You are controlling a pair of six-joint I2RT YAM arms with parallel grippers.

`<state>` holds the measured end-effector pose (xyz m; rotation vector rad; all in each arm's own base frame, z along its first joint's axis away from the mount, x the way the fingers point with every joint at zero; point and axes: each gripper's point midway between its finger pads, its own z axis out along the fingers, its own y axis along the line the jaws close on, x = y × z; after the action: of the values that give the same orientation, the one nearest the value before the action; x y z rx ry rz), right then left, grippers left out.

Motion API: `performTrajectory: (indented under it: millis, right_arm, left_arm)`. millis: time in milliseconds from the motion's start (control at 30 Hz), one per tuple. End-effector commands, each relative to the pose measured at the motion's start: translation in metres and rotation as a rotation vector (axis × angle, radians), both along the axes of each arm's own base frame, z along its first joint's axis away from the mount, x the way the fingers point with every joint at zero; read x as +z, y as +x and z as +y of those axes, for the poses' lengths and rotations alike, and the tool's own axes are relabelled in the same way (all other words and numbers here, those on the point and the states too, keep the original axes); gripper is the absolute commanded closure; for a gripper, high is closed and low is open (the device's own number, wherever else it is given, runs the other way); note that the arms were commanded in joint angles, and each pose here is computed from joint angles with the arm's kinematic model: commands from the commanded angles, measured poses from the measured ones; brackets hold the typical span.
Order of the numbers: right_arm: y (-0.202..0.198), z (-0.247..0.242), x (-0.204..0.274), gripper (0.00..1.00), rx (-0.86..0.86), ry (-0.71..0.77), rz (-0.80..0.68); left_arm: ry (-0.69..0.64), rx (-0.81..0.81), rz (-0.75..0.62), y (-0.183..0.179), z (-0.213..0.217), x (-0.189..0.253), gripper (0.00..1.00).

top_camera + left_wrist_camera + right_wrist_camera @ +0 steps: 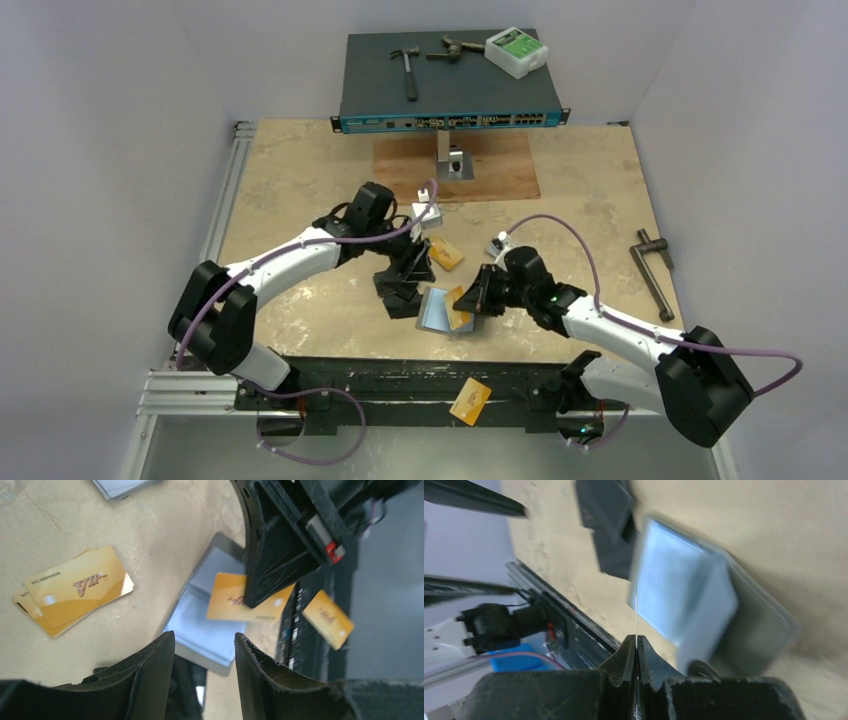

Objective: Put the credit cards into the card holder
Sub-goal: Insert the credit card into the card holder.

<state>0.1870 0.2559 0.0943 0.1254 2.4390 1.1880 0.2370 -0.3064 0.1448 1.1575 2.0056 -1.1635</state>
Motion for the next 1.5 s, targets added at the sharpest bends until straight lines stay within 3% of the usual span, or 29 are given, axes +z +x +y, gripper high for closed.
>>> performTrajectory:
  millis: [0, 100, 233, 333, 533, 633, 900, 1100, 1467]
  right_arm:
    - [-0.023, -0.015, -0.022, 1.0, 0.022, -0.07, 0.076]
    - [-0.028, -0.019, -0.031, 1.0, 0.022, -0.089, 0.102]
    - [-0.033, -0.026, -0.045, 1.0, 0.018, -0.129, 0.131]
    - [-0.032, -0.03, -0.049, 1.0, 0.016, -0.164, 0.127]
    - [-0.029, -0.032, -0.045, 1.0, 0.037, -0.201, 0.102]
    - [-0.025, -0.03, -0.04, 1.0, 0.044, -0.199, 0.087]
    - [-0.013, -0.028, -0.036, 1.0, 0.026, -0.202, 0.032]
    - [-0.008, -0.026, -0.037, 1.0, 0.024, -0.186, 0.02]
    - [-0.005, -0.028, -0.044, 1.0, 0.039, -0.181, 0.022]
  left_arm:
    - [0.147, -0.199, -0.374, 0.009, 0.022, -0.032, 0.53]
    - [0.117, -0.275, -0.534, 0.006, 0.024, -0.033, 0.53]
    - [0.138, -0.399, -0.597, -0.009, 0.022, -0.052, 0.53]
    - [0.215, -0.521, -0.646, -0.024, 0.021, -0.061, 0.52]
    - [0.415, -0.742, -0.826, -0.015, 0.046, -0.061, 0.52]
    - [0.396, -0.869, -1.003, -0.023, 0.057, -0.055, 0.5]
    - [0.311, -1.064, -1.268, -0.033, 0.049, -0.071, 0.43]
    - [0.242, -1.161, -1.33, -0.043, 0.038, -0.079, 0.45]
    - [0.201, -1.195, -1.359, -0.048, 0.003, -0.094, 0.5]
